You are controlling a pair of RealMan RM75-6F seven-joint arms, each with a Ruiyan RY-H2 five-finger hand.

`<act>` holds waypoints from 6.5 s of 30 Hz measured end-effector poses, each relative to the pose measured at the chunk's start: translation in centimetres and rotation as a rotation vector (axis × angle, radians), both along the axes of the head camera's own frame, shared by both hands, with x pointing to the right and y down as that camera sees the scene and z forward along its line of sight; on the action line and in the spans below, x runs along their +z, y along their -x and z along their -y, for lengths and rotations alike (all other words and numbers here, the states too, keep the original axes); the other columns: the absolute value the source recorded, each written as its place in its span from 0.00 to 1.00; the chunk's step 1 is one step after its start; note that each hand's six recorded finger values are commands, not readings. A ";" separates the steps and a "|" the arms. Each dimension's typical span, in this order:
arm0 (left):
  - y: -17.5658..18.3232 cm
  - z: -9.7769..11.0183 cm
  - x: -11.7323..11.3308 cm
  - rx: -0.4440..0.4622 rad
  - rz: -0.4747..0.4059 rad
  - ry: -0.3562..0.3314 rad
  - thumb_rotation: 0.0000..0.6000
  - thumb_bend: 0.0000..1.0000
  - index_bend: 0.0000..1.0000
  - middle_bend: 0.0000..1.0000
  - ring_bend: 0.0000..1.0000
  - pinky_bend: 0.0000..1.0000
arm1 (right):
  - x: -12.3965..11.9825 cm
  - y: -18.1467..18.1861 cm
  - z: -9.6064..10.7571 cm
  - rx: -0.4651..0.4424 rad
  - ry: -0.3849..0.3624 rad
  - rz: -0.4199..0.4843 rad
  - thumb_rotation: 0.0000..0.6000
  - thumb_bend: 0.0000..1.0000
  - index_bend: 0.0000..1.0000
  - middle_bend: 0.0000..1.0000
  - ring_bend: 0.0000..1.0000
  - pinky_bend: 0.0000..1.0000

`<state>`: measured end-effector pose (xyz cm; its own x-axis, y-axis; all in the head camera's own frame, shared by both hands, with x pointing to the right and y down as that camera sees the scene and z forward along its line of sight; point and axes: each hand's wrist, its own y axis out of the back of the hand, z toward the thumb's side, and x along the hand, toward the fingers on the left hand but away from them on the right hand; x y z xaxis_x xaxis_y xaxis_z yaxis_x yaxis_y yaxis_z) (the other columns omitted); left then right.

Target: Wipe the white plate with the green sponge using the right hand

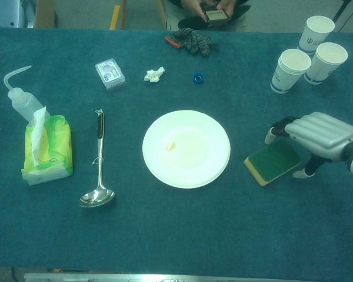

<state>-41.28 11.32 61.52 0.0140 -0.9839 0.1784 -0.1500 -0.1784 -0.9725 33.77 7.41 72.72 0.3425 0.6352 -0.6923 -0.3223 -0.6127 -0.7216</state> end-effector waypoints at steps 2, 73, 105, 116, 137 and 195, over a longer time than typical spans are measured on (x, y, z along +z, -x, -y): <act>0.0 0.0 0.1 0.000 -0.001 0.001 1.00 0.40 0.24 0.20 0.12 0.12 | 0.1 0.0 0.1 0.002 0.002 -0.004 1.00 0.00 0.29 0.23 0.17 0.46; -0.4 0.1 -0.6 0.008 -0.009 -0.015 1.00 0.40 0.24 0.20 0.12 0.12 | -4.6 5.8 7.1 -0.023 0.007 -0.027 1.00 0.11 0.56 0.41 0.37 0.62; 0.3 -0.1 -1.3 -0.004 -0.033 -0.034 1.00 0.40 0.24 0.20 0.12 0.12 | -0.4 16.7 8.8 -0.183 -0.061 -0.217 1.00 0.11 0.56 0.41 0.37 0.62; 0.5 -0.1 -1.2 0.002 -0.033 -0.030 1.00 0.40 0.24 0.20 0.12 0.12 | 0.8 19.9 9.0 -0.201 -0.070 -0.230 1.00 0.11 0.56 0.41 0.37 0.62; 0.1 -0.3 -1.1 0.015 -0.029 -0.017 1.00 0.40 0.24 0.20 0.12 0.12 | 1.5 22.5 8.4 -0.237 -0.077 -0.275 1.00 0.11 0.56 0.41 0.37 0.62; 0.5 -0.6 -1.2 0.005 -0.036 -0.023 1.00 0.40 0.24 0.20 0.12 0.12 | 1.6 24.8 7.7 -0.280 -0.101 -0.297 1.00 0.11 0.56 0.41 0.37 0.62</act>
<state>-41.74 11.88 60.30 0.0249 -0.9876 0.1550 -0.1844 -0.1569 -0.9702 8.97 -0.33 74.35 0.3060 0.6161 -0.7258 -0.6695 -0.4027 -0.6242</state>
